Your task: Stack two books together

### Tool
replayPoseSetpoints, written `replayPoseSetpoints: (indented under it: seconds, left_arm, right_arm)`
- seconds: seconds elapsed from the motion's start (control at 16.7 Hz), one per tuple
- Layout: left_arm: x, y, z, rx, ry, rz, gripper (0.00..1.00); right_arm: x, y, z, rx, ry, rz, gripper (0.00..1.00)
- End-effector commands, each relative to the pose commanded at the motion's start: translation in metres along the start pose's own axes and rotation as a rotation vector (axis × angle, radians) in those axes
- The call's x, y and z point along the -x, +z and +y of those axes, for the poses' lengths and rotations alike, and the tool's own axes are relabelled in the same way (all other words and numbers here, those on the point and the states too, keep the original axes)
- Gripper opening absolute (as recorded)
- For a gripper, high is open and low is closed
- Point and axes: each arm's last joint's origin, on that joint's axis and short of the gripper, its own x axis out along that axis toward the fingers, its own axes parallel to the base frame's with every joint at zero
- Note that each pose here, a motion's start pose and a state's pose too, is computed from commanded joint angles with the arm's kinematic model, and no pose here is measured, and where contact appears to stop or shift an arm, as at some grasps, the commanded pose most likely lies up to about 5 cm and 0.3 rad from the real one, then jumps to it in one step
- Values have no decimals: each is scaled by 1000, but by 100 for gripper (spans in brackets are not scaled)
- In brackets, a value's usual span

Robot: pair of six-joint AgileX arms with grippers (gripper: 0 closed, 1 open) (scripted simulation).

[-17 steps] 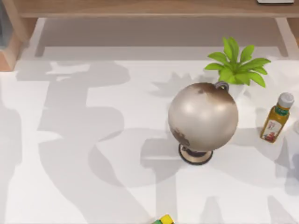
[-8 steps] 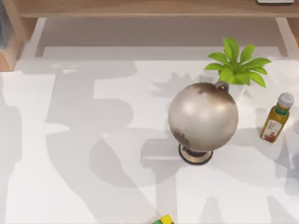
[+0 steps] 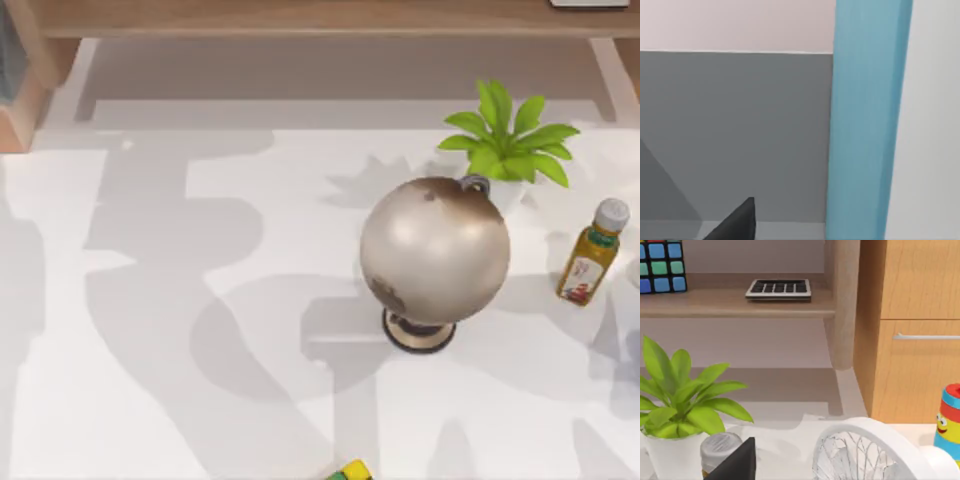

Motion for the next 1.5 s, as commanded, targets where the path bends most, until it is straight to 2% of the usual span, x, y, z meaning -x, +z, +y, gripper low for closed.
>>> replayPoseSetpoints:
  seconds: [0.78, 1.32, 1.5]
  left_arm:
    - [0, 0, 0, 0, 0, 0, 2]
    - [1, 1, 1, -2, 3, -1, 0]
    - [6, 8, 9, -14, 37, -22, 0]
  right_arm:
    - [0, 0, 0, 0, 0, 0, 100]
    - [0, 0, 0, 0, 0, 0, 100]
    - [0, 0, 0, 0, 0, 0, 100]
